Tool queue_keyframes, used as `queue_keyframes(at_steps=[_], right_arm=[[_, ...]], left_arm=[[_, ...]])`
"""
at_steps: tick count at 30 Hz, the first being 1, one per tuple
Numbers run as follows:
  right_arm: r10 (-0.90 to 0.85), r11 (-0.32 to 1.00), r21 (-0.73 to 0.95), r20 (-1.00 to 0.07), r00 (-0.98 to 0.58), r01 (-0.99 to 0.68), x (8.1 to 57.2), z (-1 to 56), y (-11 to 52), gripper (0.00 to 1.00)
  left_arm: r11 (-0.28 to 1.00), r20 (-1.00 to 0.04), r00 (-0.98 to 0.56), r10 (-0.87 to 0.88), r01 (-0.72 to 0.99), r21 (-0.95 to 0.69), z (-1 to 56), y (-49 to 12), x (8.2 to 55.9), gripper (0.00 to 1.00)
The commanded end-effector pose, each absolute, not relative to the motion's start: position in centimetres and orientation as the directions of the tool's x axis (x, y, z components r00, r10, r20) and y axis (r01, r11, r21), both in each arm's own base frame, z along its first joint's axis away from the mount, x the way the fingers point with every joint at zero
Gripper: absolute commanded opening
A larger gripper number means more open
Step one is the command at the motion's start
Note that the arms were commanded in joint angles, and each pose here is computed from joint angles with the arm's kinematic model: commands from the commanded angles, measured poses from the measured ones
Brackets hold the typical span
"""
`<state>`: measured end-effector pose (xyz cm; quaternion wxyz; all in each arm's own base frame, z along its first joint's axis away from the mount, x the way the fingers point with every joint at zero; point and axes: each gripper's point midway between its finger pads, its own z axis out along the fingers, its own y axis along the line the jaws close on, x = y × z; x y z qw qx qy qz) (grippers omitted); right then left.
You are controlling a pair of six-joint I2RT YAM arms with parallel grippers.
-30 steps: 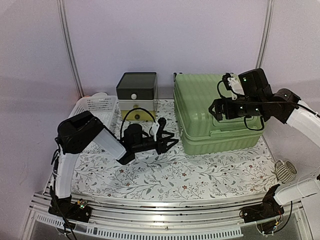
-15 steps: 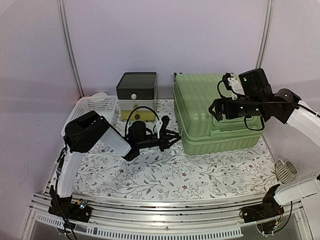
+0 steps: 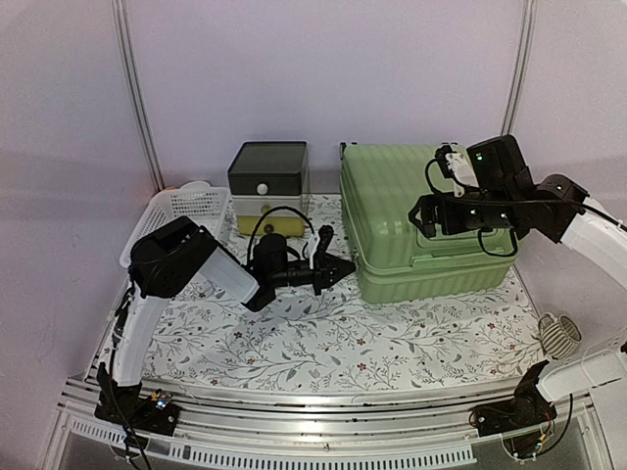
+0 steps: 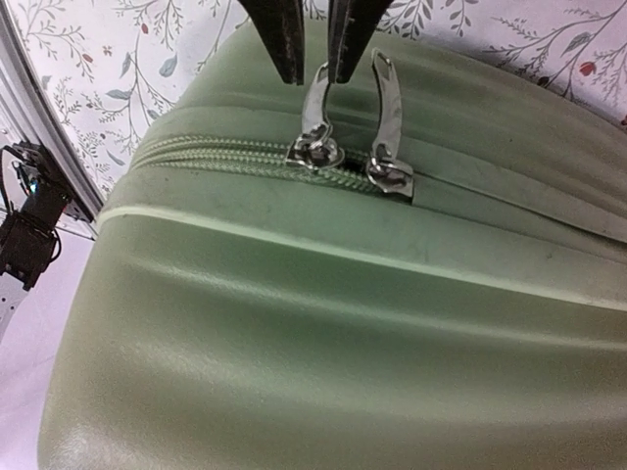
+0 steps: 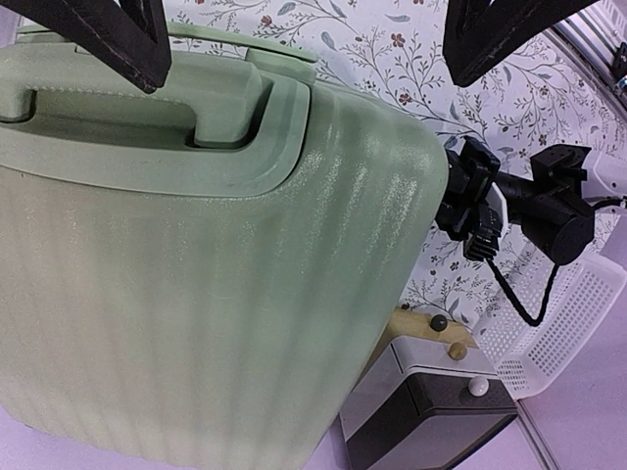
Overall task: Open, take out, and arrange the luggage
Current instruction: Pick up the zipper from the luggage.
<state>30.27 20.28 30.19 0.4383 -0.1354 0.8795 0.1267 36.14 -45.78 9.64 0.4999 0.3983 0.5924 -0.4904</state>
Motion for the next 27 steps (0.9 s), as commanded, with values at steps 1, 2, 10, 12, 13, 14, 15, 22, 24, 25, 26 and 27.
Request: queue_keyframes(at_steps=[1, 2, 10, 12, 13, 14, 15, 22, 24, 25, 26, 27], right_arm=[[-0.126, 0.931, 0.106, -0.804, -0.581, -0.349, 30.2, 29.8, 20.1, 0.99], [-0.125, 0.931, 0.107, -0.804, -0.582, -0.348, 30.2, 29.7, 20.0, 0.99], [-0.121, 0.932, 0.113, -0.801, -0.586, -0.346, 30.0, 29.4, 19.9, 0.99], [-0.121, 0.931, 0.113, -0.8, -0.587, -0.347, 29.9, 29.4, 19.9, 0.99], [-0.12, 0.931, 0.115, -0.801, -0.587, -0.346, 29.9, 29.4, 19.9, 0.99], [-0.12, 0.931, 0.115, -0.801, -0.587, -0.347, 29.9, 29.4, 19.9, 0.99], [-0.12, 0.931, 0.115, -0.801, -0.587, -0.346, 29.9, 29.4, 19.9, 0.99], [-0.118, 0.933, 0.114, -0.801, -0.587, -0.342, 29.8, 29.2, 19.7, 0.99], [-0.118, 0.932, 0.115, -0.8, -0.588, -0.344, 29.7, 29.1, 19.7, 0.99], [-0.118, 0.932, 0.115, -0.8, -0.589, -0.343, 29.7, 29.1, 19.7, 0.99], [-0.118, 0.932, 0.116, -0.8, -0.589, -0.343, 29.7, 29.1, 19.7, 0.99], [-0.117, 0.932, 0.116, -0.8, -0.589, -0.344, 29.6, 29.1, 19.7, 0.99]], left_arm=[[0.178, -0.984, -0.176, -0.015, 0.968, -0.176, 9.6, -45.8, 36.1, 0.11], [0.176, -0.985, -0.174, -0.016, 0.969, -0.174, 9.6, -45.8, 36.1, 0.11], [0.195, -0.986, -0.166, -0.026, 0.966, -0.168, 10.3, -45.7, 36.4, 0.2], [0.217, -0.985, -0.171, -0.028, 0.961, -0.172, 10.3, -45.7, 36.8, 0.22], [0.226, -0.985, -0.173, -0.028, 0.958, -0.174, 10.3, -45.6, 37.0, 0.22], [0.23, -0.985, -0.172, -0.029, 0.958, -0.174, 10.3, -45.5, 37.0, 0.22], [0.23, -0.985, -0.169, -0.031, 0.958, -0.171, 10.4, -45.5, 36.9, 0.22], [0.262, -0.99, -0.131, -0.044, 0.955, -0.138, 11.3, -44.6, 36.6, 0.27], [0.263, -0.991, -0.127, -0.042, 0.956, -0.133, 11.3, -44.6, 36.7, 0.29], [0.262, -0.991, -0.127, -0.042, 0.956, -0.134, 11.4, -44.7, 36.8, 0.3], [0.26, -0.99, -0.132, -0.042, 0.956, -0.138, 11.3, -44.8, 36.8, 0.31], [0.257, -0.99, -0.133, -0.042, 0.956, -0.14, 11.4, -44.9, 36.9, 0.32]])
